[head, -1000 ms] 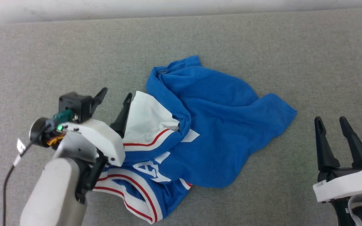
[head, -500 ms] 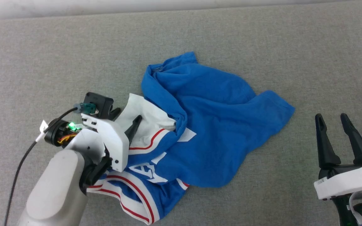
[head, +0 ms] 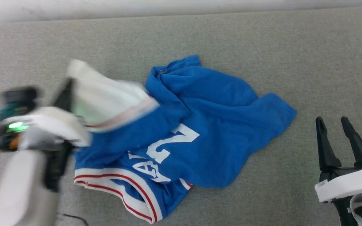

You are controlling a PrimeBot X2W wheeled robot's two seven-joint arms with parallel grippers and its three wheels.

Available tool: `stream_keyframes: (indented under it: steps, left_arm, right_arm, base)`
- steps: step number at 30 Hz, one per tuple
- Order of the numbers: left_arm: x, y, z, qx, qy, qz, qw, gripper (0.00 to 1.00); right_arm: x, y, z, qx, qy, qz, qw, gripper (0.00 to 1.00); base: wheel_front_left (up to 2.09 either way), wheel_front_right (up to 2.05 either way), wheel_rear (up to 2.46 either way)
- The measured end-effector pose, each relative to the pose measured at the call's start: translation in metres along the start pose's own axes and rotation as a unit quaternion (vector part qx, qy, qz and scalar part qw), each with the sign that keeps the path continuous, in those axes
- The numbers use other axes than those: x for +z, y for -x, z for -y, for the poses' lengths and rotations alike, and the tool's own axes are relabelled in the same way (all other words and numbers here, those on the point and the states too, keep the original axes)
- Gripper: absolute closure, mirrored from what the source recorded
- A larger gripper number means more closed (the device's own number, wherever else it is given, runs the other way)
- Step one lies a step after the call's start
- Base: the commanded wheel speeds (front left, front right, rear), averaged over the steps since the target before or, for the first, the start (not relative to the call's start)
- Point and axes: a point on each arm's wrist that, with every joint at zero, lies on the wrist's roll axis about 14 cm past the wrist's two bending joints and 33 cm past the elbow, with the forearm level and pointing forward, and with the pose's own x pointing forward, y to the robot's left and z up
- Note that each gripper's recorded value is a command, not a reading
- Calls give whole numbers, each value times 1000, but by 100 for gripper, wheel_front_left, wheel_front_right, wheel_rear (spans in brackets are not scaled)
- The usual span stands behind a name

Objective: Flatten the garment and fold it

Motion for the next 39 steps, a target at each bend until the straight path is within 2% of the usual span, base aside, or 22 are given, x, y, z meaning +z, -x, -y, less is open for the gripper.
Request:
stream_keyframes:
  steps: [4,7,9,13,14,15,16,20,23,27,29,31,33,39]
  left_arm:
    - [29,33,-83,136,21,61,989,100]
    - [13,66,-133,218,27,41,975,100]
    - [-9,82,-150,249,29,11,968,100]
    - [-48,100,-164,288,60,-37,955,100]
    - [-55,103,-165,294,73,-45,952,74]
    - [-62,105,-164,297,79,-51,950,27]
    - [-67,106,-163,299,84,-55,949,0]
    - [-61,104,-157,294,116,-16,949,0]
    - [-10,99,-152,272,100,89,953,0]
    - [81,105,-106,171,81,276,942,0]
    - [109,113,-80,122,65,330,934,0]
    - [127,124,-60,96,44,366,925,0]
    - [131,133,-45,87,26,379,921,0]
    - [98,137,-19,71,3,330,941,0]
  right_arm:
    - [-1,-1,-4,7,-1,-4,1000,0]
    - [-2,-2,-6,9,-1,-4,1000,0]
    - [-3,-2,-7,10,-1,-9,1000,0]
    - [-5,-4,-9,13,-1,-12,1000,0]
    - [-5,-4,-9,14,-1,-13,1000,0]
    - [-5,-5,-10,15,-2,-14,1000,0]
    - [-5,-5,-10,16,-2,-14,1000,0]
    - [-5,-6,-12,18,-2,-13,1000,0]
    - [-3,-6,-14,21,-2,-11,1000,0]
    - [0,-5,-17,25,-2,-7,1000,0]
    - [1,-4,-17,25,-2,-6,1000,0]
    - [1,-3,-18,26,-3,-6,1000,0]
    - [0,-1,-18,26,-4,-7,1000,0]
    - [-4,3,-17,25,-5,-16,1000,0]
  base:
    - [0,0,0]
    - [0,0,0]
    - [0,0,0]
    - [0,0,0]
    - [0,0,0]
    - [0,0,0]
    - [0,0,0]
    - [0,0,0]
    - [0,0,0]
    - [0,0,0]
    - [0,0,0]
    - [0,0,0]
    - [0,0,0]
    - [0,0,0]
